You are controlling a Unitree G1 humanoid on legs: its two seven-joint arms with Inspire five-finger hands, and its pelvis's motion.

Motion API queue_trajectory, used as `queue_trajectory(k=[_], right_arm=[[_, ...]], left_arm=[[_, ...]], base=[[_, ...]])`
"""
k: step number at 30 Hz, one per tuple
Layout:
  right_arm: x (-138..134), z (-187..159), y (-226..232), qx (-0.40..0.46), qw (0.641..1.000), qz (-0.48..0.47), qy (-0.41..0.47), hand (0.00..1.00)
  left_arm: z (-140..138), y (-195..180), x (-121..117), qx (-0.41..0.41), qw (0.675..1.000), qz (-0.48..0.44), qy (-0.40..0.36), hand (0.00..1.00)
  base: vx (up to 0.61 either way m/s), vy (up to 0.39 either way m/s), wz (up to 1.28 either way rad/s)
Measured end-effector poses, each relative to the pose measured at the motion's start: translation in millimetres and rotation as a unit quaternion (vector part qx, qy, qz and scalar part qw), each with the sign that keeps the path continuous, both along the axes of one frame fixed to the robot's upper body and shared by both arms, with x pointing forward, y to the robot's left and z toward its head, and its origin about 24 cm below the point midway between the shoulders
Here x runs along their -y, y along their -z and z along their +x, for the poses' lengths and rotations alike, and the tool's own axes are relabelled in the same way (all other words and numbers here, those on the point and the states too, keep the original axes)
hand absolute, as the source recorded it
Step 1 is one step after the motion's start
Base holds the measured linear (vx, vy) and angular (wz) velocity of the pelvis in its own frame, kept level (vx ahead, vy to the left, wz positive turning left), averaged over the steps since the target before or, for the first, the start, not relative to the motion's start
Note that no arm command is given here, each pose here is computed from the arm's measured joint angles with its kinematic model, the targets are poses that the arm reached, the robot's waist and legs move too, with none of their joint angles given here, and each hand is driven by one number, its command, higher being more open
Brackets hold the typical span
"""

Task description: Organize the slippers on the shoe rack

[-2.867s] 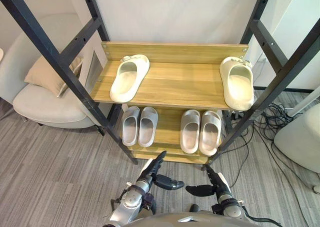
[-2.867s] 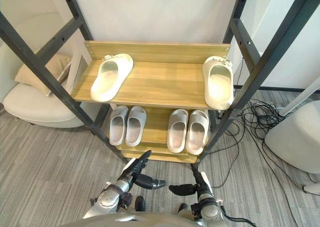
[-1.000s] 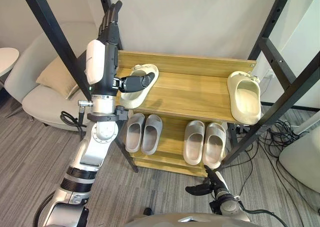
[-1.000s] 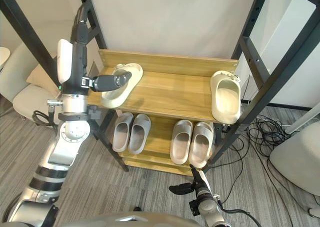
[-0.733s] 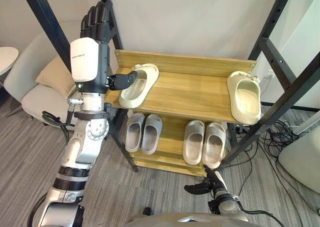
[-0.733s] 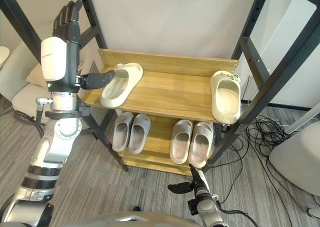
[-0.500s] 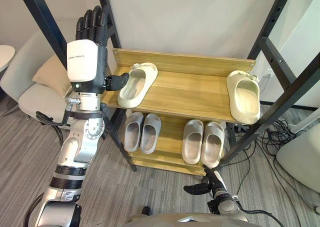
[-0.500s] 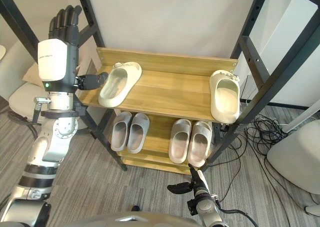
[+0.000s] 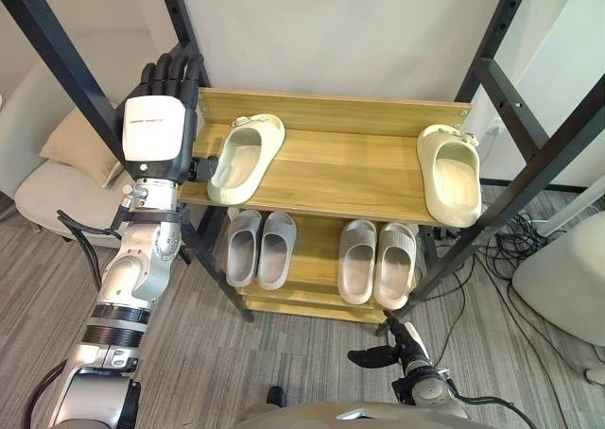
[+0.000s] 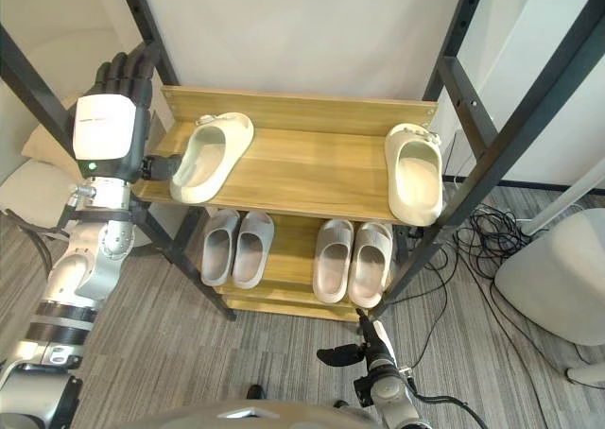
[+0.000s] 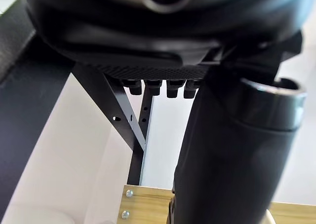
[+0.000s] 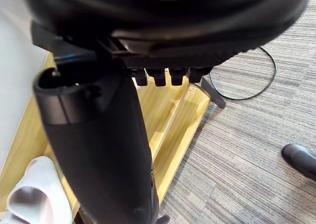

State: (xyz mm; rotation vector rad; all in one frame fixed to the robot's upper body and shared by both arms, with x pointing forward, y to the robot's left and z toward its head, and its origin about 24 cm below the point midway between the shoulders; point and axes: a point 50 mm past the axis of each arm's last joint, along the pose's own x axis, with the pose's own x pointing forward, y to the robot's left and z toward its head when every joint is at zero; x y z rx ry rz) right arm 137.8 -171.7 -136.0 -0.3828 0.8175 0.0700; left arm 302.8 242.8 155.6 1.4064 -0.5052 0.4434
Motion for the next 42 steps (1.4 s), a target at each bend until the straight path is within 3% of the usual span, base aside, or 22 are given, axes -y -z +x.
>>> queue_trajectory(k=[14,15,42], right_arm=[[2,2,-1,0.007,1.000,-0.003,0.023,1.00],[3,3,-1,0.008,1.000,-0.004,0.025,1.00],[-4,8,-3,0.018,0.999,0.003,0.038,1.00]], left_arm=[[18,-16,0,0.019,1.000,-0.003,-0.017,1.00],[19,-16,0,0.019,1.000,-0.003,-0.019,0.00],[35,-17,-1,-0.003,1.000,-0.013,-0.023,0.00]], base=[[-0.01,0.015,-0.05],[-0.01,0.015,-0.04],[-0.02,0.014,-0.05]])
